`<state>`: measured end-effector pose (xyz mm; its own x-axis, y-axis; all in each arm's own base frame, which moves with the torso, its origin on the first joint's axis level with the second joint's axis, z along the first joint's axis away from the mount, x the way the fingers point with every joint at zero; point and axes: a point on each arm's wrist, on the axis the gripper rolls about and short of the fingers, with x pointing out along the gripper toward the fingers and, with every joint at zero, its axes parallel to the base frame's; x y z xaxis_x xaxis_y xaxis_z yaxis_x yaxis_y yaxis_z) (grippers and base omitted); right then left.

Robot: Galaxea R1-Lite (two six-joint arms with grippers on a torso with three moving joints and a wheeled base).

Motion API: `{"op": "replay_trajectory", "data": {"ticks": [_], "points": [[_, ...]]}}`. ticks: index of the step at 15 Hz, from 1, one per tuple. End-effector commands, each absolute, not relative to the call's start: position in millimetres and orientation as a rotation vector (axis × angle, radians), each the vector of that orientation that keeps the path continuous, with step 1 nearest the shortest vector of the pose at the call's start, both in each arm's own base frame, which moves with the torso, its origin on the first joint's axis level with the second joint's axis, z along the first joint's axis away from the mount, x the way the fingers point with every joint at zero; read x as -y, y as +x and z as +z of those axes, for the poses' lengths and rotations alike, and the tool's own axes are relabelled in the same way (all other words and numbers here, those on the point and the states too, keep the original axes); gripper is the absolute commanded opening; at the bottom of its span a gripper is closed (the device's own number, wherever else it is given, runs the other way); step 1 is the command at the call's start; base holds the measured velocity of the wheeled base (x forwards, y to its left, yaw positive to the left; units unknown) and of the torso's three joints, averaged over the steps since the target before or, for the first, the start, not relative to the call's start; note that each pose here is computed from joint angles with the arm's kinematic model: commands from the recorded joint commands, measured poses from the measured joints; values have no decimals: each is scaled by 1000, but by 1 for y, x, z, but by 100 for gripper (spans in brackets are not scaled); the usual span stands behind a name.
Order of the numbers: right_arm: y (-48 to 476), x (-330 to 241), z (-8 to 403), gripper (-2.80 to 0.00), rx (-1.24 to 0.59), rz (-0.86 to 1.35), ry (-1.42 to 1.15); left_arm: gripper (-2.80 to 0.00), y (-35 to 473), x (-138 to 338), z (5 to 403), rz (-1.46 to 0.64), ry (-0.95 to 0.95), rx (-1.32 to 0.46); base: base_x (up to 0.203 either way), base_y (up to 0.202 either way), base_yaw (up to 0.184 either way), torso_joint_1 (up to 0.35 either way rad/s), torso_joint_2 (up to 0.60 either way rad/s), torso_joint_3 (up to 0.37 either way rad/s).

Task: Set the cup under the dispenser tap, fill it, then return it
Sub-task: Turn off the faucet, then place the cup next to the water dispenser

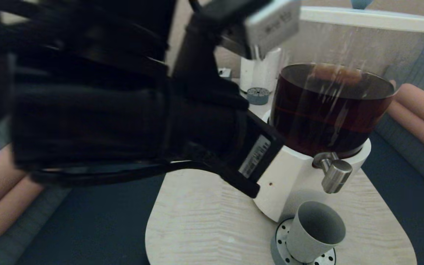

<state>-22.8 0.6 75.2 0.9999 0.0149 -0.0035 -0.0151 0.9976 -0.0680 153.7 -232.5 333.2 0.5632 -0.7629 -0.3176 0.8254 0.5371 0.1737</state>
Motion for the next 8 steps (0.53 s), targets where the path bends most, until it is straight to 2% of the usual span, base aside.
{"op": "replay_trajectory", "data": {"ticks": [1, 4, 8], "points": [[-22, -1, 72, -280, -12, 16, -69, -280, 122, 181, 363, -933, 175, -140, 0, 0, 0, 0, 0, 0], [-22, -1, 73, -280, -10, 16, -69, -280, 93, 115, 375, -867, 26, -9, 0, 0, 0, 0, 0, 0], [-22, -1, 73, -280, -10, 16, -69, -280, 74, 71, 342, -788, -19, 198, 0, 0, 0, 0, 0, 0]]}}
